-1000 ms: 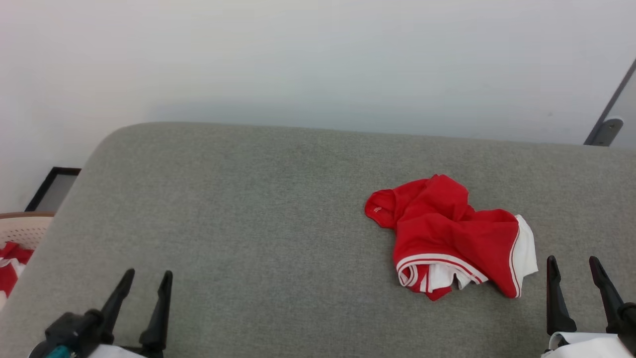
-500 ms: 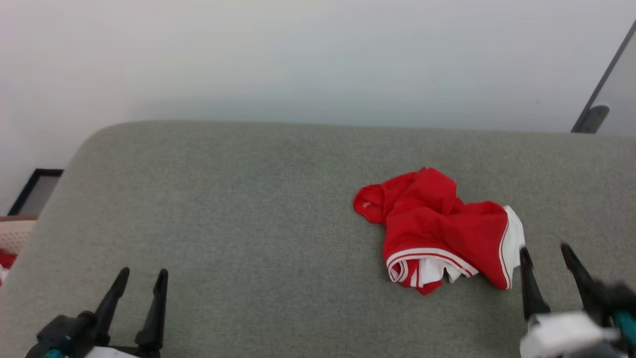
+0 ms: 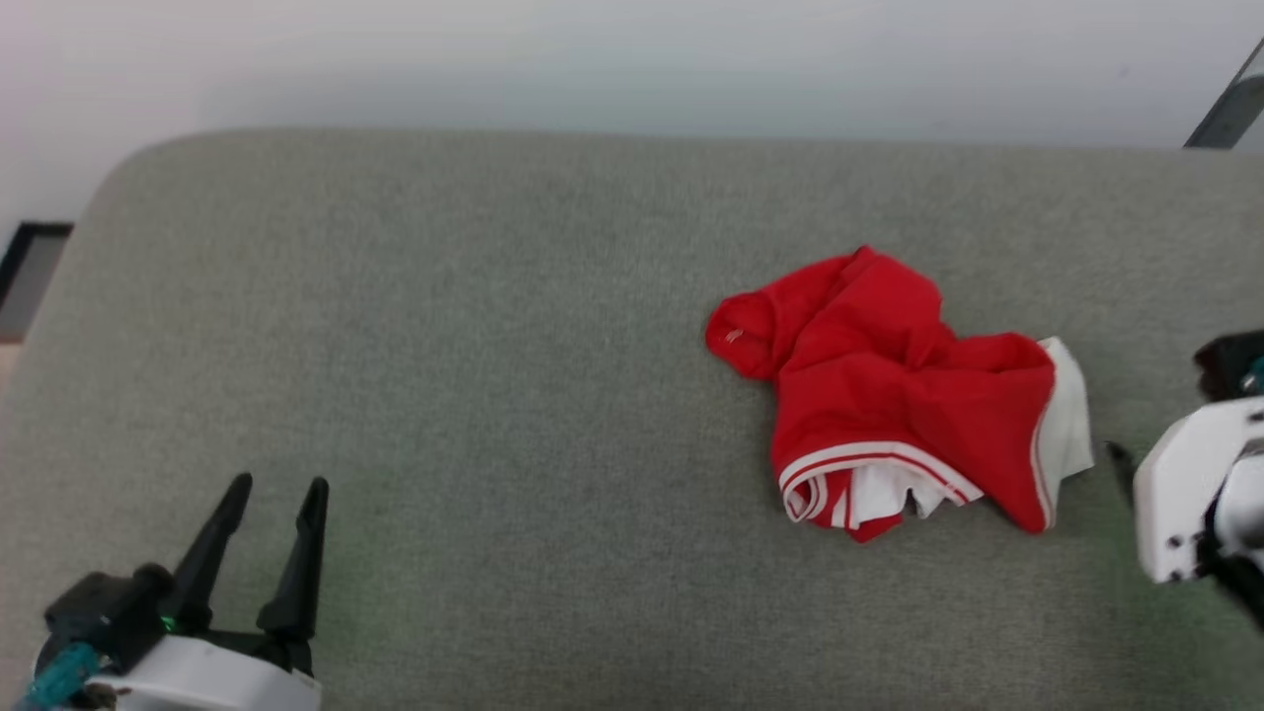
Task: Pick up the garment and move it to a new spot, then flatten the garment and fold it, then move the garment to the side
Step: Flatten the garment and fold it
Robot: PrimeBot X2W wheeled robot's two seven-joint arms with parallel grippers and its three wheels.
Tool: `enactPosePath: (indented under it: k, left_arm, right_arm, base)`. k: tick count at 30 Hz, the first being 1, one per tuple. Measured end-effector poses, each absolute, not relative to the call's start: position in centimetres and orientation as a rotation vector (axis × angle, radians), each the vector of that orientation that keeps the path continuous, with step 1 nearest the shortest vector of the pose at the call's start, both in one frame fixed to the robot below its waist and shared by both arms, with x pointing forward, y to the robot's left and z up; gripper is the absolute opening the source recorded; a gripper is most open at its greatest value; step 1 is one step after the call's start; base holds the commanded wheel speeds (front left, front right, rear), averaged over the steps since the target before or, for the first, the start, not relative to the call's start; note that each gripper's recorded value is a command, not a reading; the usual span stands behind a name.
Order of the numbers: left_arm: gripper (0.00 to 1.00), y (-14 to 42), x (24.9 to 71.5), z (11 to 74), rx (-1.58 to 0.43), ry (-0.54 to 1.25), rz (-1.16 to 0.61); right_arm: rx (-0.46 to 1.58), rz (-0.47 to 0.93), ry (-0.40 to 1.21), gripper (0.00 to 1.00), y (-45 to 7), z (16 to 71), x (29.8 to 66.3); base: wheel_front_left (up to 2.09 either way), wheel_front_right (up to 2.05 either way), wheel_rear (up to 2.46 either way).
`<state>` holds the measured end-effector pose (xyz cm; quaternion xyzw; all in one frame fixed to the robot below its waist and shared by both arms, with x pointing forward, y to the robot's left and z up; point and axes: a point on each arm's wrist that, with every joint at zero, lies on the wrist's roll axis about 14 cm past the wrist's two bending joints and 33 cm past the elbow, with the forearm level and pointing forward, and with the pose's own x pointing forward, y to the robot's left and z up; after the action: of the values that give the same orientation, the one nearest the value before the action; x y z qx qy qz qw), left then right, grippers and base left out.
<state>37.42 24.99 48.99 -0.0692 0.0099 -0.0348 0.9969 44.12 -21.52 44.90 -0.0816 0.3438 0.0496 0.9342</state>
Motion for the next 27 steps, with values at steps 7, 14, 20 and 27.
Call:
enactPosePath:
  k: [7, 14, 20, 27]
  left_arm:
    - [1.0, 25.8, 38.8, 47.2, -0.155, 0.076, -0.057]
    - [1.0, 26.7, 39.6, 45.7, -0.159, 0.121, -0.036]
    - [1.0, 27.2, 39.9, 44.6, -0.156, 0.154, -0.024]
    - [1.0, 26.3, 41.2, 44.7, -0.154, 0.142, -0.062]
  right_arm:
    - [-0.178, 0.135, 0.863, 1.0, -20.6, 43.0, 45.7]
    - [-0.198, 0.141, 0.965, 1.0, -19.2, 39.9, 46.2]
    - [-0.178, 0.151, 0.946, 0.0, -18.2, 39.1, 46.9]
    - [-0.148, 0.021, 0.846, 0.0, -22.6, 40.9, 46.6]
  base:
    - [0.0, 0.0, 0.0]
    - [0.0, 0.0, 0.0]
    - [0.0, 0.0, 0.0]
    - [0.0, 0.0, 0.0]
